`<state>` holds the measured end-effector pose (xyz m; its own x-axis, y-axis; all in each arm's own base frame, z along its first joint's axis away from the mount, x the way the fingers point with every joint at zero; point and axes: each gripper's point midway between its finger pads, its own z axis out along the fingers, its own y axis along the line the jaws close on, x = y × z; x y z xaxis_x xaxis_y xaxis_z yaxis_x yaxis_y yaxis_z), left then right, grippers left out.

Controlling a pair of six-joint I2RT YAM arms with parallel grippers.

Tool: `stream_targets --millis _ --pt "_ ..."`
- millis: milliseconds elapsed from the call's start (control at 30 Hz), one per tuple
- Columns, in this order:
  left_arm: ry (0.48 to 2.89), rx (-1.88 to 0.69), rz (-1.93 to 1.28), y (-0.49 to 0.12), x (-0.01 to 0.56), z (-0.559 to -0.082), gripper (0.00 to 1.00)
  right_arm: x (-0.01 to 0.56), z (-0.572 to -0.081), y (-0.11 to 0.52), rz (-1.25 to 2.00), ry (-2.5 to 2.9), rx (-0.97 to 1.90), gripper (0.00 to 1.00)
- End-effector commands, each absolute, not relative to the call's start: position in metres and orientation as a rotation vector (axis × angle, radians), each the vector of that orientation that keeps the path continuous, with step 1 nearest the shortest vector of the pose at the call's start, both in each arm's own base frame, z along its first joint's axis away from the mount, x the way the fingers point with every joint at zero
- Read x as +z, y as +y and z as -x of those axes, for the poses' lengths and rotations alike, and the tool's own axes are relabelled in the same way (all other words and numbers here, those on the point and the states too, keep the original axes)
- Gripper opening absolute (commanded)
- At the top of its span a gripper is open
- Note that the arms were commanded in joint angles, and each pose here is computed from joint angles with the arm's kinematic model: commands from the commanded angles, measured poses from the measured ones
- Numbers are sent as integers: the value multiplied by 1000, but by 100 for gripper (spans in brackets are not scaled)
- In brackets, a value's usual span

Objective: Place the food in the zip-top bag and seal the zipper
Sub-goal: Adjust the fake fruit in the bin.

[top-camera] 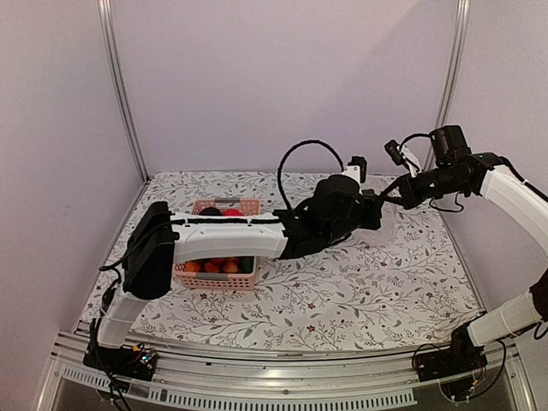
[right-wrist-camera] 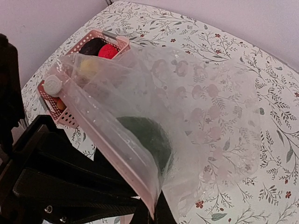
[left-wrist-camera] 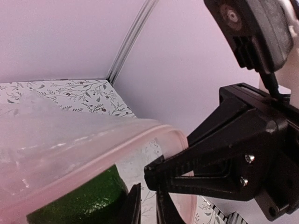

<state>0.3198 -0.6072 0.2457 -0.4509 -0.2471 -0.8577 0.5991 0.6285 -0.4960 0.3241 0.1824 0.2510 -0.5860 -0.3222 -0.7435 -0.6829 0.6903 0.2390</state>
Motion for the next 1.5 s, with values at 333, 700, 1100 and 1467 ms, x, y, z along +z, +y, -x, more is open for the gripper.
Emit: stream_targets --millis 333,700,1100,1467 --pt "1605 -1018 -618 -599 266 -307 35 260 -308 199 805 2193 791 0" --pt "1514 -1009 -826 -550 273 -203 50 247 -318 203 798 2229 837 0" --pt "1827 -647 -568 -550 190 -287 25 242 -309 211 824 2242 925 0" --pt "1760 -745 -474 -559 200 -351 28 221 -278 220 931 2279 947 0"
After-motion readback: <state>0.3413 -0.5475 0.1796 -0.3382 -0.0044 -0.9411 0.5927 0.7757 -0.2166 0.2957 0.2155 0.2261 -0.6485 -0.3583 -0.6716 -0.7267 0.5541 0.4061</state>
